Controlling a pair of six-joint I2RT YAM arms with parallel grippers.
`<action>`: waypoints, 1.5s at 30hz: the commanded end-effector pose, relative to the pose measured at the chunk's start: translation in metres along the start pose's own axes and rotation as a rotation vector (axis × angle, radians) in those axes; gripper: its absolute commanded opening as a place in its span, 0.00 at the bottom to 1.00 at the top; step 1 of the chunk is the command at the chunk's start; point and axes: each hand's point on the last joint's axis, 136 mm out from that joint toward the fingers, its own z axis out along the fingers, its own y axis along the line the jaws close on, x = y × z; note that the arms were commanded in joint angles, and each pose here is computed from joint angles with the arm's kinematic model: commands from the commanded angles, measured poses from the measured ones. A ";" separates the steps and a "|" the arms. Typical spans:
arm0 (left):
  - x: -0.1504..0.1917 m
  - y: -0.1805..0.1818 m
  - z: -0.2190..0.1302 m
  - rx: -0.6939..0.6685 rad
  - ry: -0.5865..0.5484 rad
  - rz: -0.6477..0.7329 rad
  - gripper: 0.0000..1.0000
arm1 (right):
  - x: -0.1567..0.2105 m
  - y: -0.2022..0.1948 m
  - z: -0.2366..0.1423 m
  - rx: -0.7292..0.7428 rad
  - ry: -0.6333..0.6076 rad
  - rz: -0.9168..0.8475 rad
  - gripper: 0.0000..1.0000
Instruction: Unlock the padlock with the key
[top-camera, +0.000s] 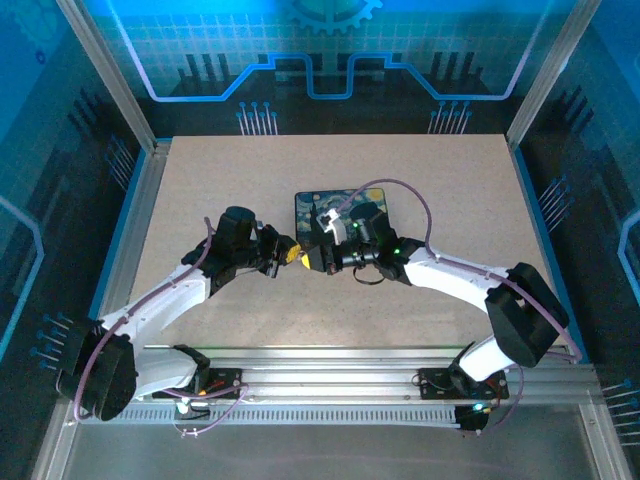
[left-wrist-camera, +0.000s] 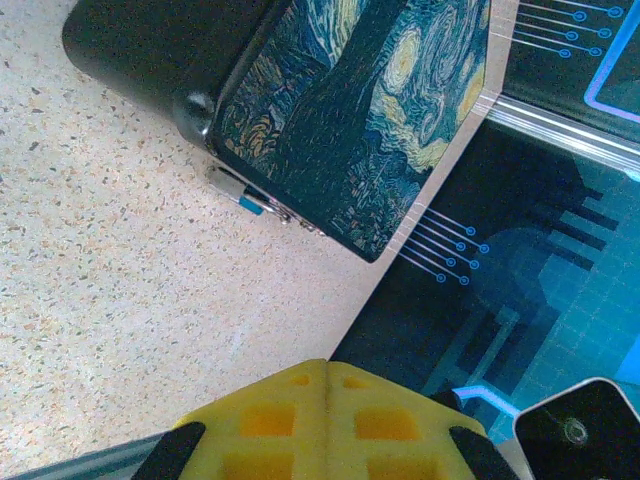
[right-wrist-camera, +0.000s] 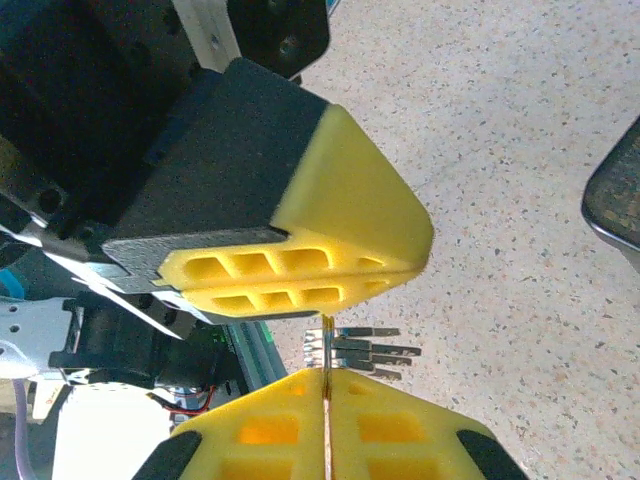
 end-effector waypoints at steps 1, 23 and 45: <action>0.000 0.001 -0.005 0.005 0.003 0.004 0.00 | -0.006 0.001 -0.009 0.004 -0.031 -0.025 0.09; 0.004 0.002 -0.002 -0.001 0.038 -0.004 0.41 | -0.029 0.030 0.005 -0.099 -0.044 -0.085 0.09; 0.000 0.006 -0.004 0.016 0.029 -0.032 0.11 | -0.020 0.025 0.012 -0.075 -0.022 -0.077 0.09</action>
